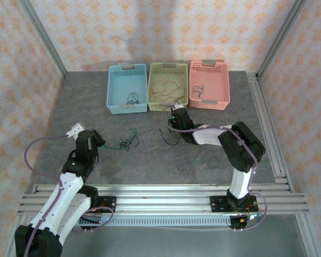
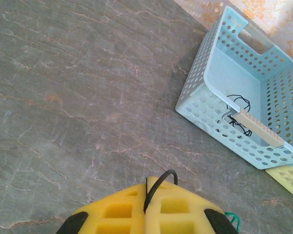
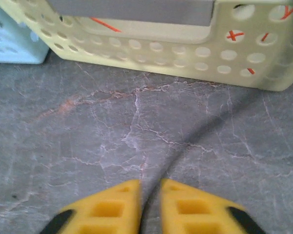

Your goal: Untangle the cables

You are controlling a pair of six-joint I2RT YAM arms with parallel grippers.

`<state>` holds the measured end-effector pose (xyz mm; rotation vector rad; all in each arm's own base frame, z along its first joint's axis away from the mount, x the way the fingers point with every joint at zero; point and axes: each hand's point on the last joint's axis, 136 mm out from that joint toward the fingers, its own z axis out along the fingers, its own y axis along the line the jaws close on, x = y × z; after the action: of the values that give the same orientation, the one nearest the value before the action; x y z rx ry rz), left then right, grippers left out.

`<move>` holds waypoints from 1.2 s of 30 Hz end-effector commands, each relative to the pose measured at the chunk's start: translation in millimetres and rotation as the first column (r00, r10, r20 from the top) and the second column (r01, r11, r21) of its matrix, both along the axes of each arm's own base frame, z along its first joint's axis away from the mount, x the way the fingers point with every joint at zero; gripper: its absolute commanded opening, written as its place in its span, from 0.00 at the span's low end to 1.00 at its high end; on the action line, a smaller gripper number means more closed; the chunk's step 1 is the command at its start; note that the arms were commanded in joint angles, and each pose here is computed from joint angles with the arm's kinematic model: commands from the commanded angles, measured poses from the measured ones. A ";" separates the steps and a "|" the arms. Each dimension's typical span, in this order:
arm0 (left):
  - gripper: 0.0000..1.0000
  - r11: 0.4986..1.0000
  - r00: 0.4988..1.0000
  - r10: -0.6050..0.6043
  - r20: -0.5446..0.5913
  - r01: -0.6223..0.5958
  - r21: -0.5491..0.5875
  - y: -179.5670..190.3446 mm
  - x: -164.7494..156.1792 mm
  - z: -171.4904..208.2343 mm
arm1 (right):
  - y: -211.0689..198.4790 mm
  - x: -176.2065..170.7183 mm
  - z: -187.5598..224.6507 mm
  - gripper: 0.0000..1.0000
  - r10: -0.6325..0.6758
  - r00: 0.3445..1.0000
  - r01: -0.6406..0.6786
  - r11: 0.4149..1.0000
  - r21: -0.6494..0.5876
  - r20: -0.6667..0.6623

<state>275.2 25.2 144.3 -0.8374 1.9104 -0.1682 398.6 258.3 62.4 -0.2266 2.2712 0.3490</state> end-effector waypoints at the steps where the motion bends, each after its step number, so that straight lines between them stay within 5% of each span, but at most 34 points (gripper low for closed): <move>1: 0.00 1.000 1.000 0.014 0.024 -0.014 0.019 2.4 1.6 5.6 | -0.6 1.1 54.9 0.00 -0.018 0.991 0.002 0.993 0.116 0.131; 9: 0.00 1.000 1.000 0.013 0.021 -0.013 0.022 1.8 2.4 5.4 | -7.4 -26.9 189.7 0.00 0.020 0.911 -0.123 0.966 0.226 0.412; 19: 0.00 1.000 1.000 0.014 0.022 -0.014 0.023 2.0 1.8 5.5 | 34.7 -20.2 296.6 0.00 0.117 0.792 -0.344 0.896 0.280 0.600; 28: 0.00 1.000 1.000 0.019 0.024 -0.019 0.024 2.7 0.9 5.9 | 86.0 36.0 307.5 0.00 0.066 0.680 -0.427 0.845 0.322 0.730; 36: 0.00 0.999 0.999 0.016 0.037 -0.017 0.027 2.2 -0.9 7.4 | 129.9 99.6 277.7 0.00 0.038 0.700 -0.414 0.835 0.361 0.713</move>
<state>274.9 23.1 146.7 -0.8276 1.9036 -0.1718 493.1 377.7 304.1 -0.3326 1.4703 0.7847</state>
